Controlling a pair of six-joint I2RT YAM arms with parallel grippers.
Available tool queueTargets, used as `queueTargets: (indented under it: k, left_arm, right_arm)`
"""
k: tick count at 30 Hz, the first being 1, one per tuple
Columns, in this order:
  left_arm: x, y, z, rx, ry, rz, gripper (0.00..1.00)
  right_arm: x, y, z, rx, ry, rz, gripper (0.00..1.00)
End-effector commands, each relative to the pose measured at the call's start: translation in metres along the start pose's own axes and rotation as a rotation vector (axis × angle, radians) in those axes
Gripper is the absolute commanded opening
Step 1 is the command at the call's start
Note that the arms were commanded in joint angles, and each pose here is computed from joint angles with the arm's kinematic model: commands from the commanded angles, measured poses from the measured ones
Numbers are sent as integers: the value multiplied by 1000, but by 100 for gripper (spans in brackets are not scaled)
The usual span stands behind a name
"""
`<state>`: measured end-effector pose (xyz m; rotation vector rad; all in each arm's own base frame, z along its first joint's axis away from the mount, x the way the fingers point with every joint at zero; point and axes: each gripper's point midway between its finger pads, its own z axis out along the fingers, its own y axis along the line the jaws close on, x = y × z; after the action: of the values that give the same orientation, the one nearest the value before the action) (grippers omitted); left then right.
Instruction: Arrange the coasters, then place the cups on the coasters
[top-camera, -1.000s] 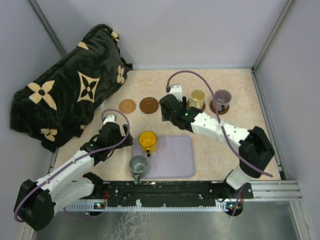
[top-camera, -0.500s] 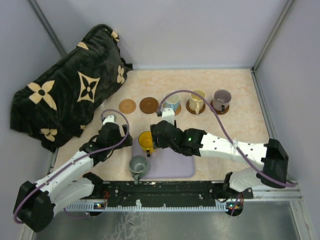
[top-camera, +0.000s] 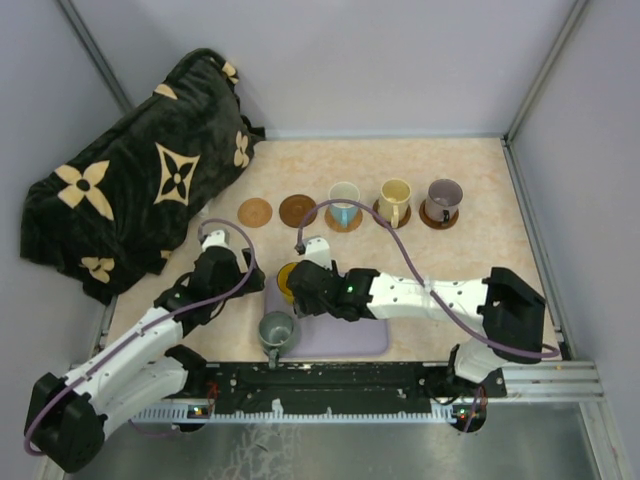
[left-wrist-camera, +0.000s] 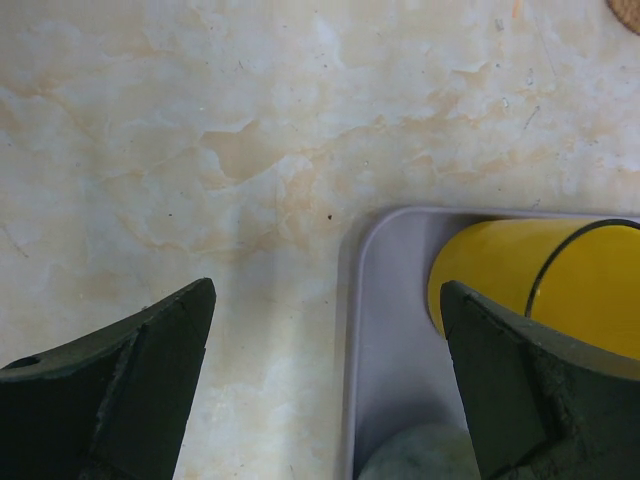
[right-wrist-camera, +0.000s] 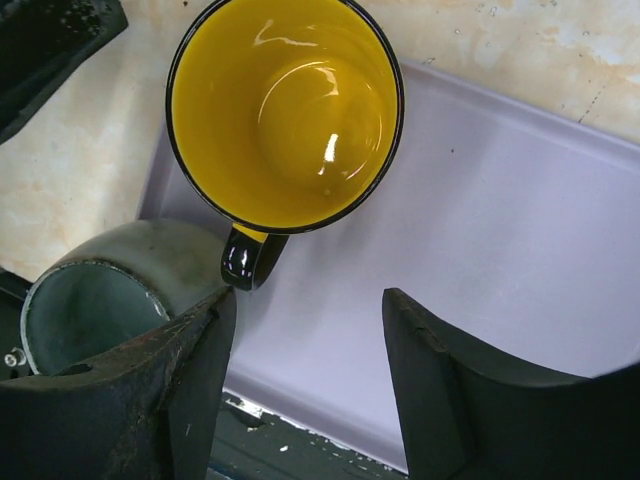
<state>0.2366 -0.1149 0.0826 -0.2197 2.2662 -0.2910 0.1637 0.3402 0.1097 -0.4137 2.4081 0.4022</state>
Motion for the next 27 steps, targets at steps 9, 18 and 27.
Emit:
queueTargets:
  k: [9,18,27]
  left_arm:
    - [-6,-33,-34,183,-23,48,100]
    - [6,-80,-52,298,42,176,100]
    - [35,-109,-48,319,137,311,100]
  right_arm:
    - [-46,-37,-30,132,-200,95,60]
    - [-58,-114,-70,320,-384,287,48]
    - [-57,-131,-86,335,-428,328,47]
